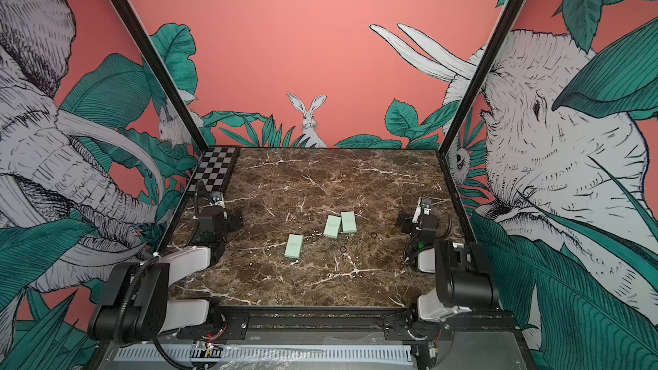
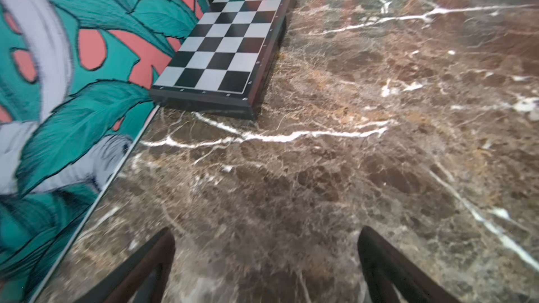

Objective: Take the rings out of the lift-off lid box
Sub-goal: Reset both arms

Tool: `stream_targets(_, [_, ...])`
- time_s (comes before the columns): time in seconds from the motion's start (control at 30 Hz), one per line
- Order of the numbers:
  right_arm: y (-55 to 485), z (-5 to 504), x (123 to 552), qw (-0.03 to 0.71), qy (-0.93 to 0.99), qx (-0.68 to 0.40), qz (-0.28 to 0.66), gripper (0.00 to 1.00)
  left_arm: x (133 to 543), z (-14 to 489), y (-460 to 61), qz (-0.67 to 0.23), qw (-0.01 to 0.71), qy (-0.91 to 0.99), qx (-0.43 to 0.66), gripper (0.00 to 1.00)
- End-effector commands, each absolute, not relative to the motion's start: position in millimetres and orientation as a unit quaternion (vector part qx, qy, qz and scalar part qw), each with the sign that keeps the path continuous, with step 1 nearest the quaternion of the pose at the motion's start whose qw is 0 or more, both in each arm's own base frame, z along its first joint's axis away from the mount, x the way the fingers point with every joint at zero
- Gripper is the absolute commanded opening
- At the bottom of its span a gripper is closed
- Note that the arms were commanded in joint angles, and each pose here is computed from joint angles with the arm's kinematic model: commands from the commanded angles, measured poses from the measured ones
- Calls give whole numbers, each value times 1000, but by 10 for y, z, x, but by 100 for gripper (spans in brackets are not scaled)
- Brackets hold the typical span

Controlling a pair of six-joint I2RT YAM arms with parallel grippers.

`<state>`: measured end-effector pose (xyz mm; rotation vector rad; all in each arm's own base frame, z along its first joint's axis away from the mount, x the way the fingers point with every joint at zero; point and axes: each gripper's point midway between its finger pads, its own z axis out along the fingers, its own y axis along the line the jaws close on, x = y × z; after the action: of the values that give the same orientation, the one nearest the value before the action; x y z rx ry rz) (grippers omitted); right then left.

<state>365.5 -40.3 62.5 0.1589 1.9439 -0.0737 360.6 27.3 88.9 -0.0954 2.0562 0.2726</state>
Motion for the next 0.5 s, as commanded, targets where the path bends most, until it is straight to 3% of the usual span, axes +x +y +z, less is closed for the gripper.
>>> stream_targets(0.0, [-352,987,3776,608,792,49,-35,99,3902,1138,89,82,558,825,11,100])
stream_targets(0.07, [-336,975,3853,597,801,44,-36,99,3989,1016,149,87,562,822,-1,99])
stream_targets(0.13, [-298,967,3902,592,804,37,-36,98,4031,974,-67,55,585,807,57,100])
stream_targets(0.47, [-181,960,3953,583,811,8,-37,99,4016,949,-47,50,572,817,51,100])
